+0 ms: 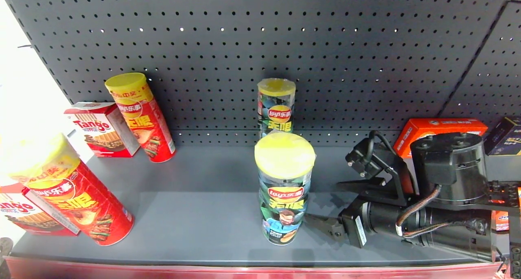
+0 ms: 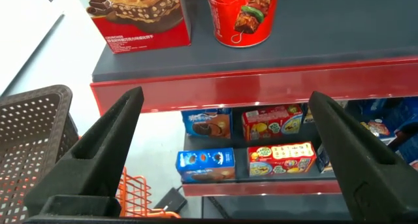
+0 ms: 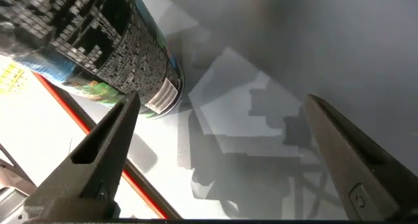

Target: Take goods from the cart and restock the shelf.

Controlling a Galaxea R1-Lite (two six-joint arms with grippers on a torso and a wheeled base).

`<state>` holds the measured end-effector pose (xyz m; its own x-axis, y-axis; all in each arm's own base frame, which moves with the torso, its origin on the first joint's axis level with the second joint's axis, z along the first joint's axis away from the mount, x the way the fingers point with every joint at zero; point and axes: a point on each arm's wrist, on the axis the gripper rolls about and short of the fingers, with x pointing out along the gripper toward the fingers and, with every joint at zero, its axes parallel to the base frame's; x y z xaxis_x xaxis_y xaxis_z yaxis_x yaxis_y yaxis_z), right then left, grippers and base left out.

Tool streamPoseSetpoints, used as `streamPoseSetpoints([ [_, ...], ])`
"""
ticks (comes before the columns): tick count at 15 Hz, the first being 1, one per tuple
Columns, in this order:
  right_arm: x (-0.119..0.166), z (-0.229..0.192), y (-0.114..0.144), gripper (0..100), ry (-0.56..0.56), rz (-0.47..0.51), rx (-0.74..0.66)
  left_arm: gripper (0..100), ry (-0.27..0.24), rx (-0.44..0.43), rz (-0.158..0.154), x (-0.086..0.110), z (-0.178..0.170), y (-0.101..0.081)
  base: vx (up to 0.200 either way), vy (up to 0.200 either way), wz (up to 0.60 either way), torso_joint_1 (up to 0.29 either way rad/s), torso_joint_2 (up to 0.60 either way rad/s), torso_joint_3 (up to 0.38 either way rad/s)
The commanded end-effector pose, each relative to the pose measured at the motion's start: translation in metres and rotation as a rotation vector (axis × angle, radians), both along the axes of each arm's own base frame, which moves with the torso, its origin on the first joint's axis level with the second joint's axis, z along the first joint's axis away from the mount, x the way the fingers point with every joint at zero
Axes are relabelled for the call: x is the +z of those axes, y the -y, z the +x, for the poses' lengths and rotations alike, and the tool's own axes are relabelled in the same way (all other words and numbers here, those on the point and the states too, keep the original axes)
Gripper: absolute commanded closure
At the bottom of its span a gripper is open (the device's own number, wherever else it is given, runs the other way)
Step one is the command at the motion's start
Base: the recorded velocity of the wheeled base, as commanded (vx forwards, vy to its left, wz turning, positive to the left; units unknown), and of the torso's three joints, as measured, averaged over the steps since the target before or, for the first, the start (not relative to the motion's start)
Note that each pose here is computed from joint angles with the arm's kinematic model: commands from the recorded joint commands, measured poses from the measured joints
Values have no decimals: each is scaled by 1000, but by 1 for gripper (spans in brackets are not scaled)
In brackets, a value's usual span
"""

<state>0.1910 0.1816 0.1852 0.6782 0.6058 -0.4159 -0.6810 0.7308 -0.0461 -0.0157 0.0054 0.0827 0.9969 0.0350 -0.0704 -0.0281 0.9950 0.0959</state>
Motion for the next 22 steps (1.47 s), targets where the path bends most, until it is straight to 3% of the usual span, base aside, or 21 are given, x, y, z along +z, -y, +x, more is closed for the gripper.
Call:
streamPoseSetpoints([
  [1, -1, 0, 0, 0, -2, -2, 1, 0, -1, 1, -2, 0, 0, 0, 0, 0, 0, 0, 0, 0],
  [5, 6, -4, 8, 0, 24, 23, -15, 0, -1, 1, -5, 0, 0, 0, 0, 0, 0, 0, 0, 0],
  [9, 57, -17, 78, 0, 203, 158, -247, 0, -1, -1, -5, 0, 0, 0, 0, 0, 0, 0, 0, 0],
  [12, 65, -57, 137, 0, 326, 206, -458, 0, -2, -2, -5, 0, 0, 0, 0, 0, 0, 0, 0, 0],
  [14, 37, -112, 169, 0, 402, 207, -631, 0, -2, -4, -6, 0, 0, 0, 0, 0, 0, 0, 0, 0],
  [17, -3, -166, 183, 0, 506, 218, -784, 0, -1, -63, -8, 0, 0, 1, 0, 0, 0, 0, 0, 0],
  [18, -3, -166, 183, 0, 506, 218, -784, 0, -1, -63, -8, 0, 0, 1, 0, 0, 0, 0, 0, 0],
  [19, -35, -191, 185, 0, 514, 202, -822, 0, -2, -82, -4, 0, 0, 2, 0, 0, 0, 0, 0, 0],
  [22, -87, -214, 185, 0, 474, 184, -829, 0, -1, -45, -1, 0, 0, 1, 0, 0, 0, 0, 0, 0],
])
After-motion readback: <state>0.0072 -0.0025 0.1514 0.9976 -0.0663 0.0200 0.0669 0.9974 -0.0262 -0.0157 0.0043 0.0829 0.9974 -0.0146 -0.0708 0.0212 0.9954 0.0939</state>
